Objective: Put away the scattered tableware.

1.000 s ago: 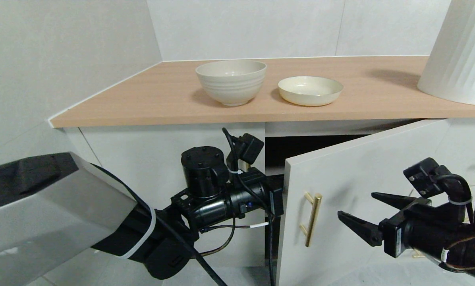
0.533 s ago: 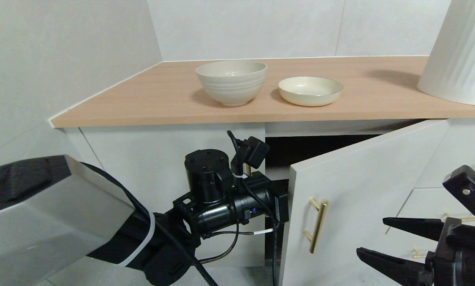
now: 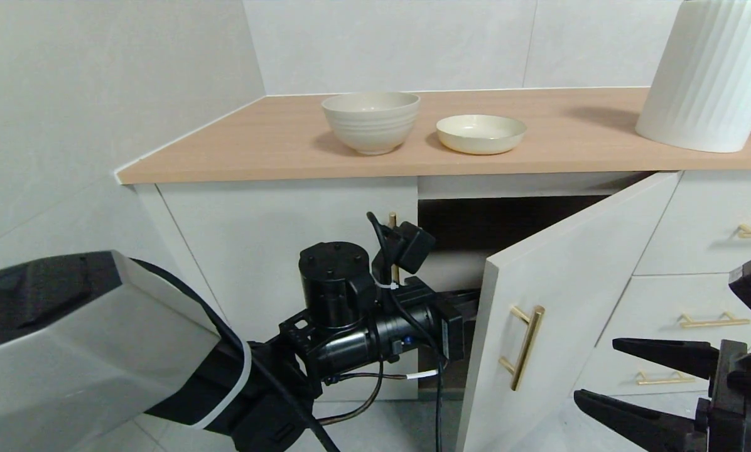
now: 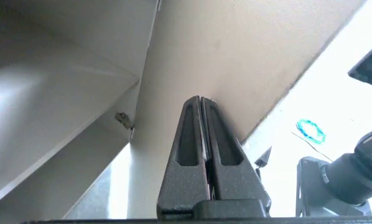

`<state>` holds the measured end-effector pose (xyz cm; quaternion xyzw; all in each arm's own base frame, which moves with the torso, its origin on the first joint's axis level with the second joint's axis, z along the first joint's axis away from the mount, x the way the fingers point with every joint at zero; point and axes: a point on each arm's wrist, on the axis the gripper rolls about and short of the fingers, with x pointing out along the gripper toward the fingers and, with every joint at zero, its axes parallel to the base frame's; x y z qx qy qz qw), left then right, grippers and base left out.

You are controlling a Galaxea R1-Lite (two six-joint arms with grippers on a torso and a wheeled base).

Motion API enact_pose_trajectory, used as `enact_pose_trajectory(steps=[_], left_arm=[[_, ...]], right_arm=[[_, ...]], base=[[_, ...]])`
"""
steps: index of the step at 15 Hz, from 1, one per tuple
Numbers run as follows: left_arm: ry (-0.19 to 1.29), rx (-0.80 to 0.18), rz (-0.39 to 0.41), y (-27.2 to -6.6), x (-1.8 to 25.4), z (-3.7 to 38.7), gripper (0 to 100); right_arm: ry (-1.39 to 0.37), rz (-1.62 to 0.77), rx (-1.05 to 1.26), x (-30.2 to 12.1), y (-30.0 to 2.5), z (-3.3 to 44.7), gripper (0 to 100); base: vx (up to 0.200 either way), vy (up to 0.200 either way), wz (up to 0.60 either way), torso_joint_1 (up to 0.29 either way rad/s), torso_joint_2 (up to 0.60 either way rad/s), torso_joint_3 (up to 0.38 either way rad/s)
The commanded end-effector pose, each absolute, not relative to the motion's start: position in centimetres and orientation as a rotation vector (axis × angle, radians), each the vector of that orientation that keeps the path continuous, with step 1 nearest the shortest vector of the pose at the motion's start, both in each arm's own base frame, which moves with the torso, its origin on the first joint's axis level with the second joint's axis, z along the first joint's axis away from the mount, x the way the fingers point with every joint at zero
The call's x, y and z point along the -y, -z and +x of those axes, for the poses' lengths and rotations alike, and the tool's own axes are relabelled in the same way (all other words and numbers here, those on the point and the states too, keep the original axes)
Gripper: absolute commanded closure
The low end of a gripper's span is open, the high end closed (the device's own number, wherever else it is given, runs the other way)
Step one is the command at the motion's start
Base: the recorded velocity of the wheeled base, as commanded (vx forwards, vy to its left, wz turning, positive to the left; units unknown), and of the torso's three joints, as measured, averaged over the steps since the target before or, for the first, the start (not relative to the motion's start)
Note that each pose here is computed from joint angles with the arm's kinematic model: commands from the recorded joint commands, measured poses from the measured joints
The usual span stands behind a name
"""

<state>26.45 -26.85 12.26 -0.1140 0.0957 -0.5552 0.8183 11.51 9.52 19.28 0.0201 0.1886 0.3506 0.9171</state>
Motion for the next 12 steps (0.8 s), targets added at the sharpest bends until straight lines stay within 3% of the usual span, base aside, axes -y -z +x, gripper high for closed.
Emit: enact_pose_trajectory(steps=[1,7,12], left_arm=[[1.183,-0.213,-0.241,-11.73,27.18,26.69,100],[1.183,-0.215,-0.242,-11.23,27.59,27.11,100],[1.181,-0.248,-0.286,-11.08,27.71,27.14,100]], right_arm=[[-0.72,0.04,-0.392,-9.55,-19.2,11.55,0],[-0.722,0.033,-0.408,-9.75,-18.93,11.75,0],[-0.721,0.03,-0.415,-9.79,-18.77,11.8,0]], base=[[0.0,0.0,0.0,0.0,0.0,0.0],[0.0,0.0,0.0,0.0,0.0,0.0],[-0.2,0.0,0.0,0.004,0.0,0.001]])
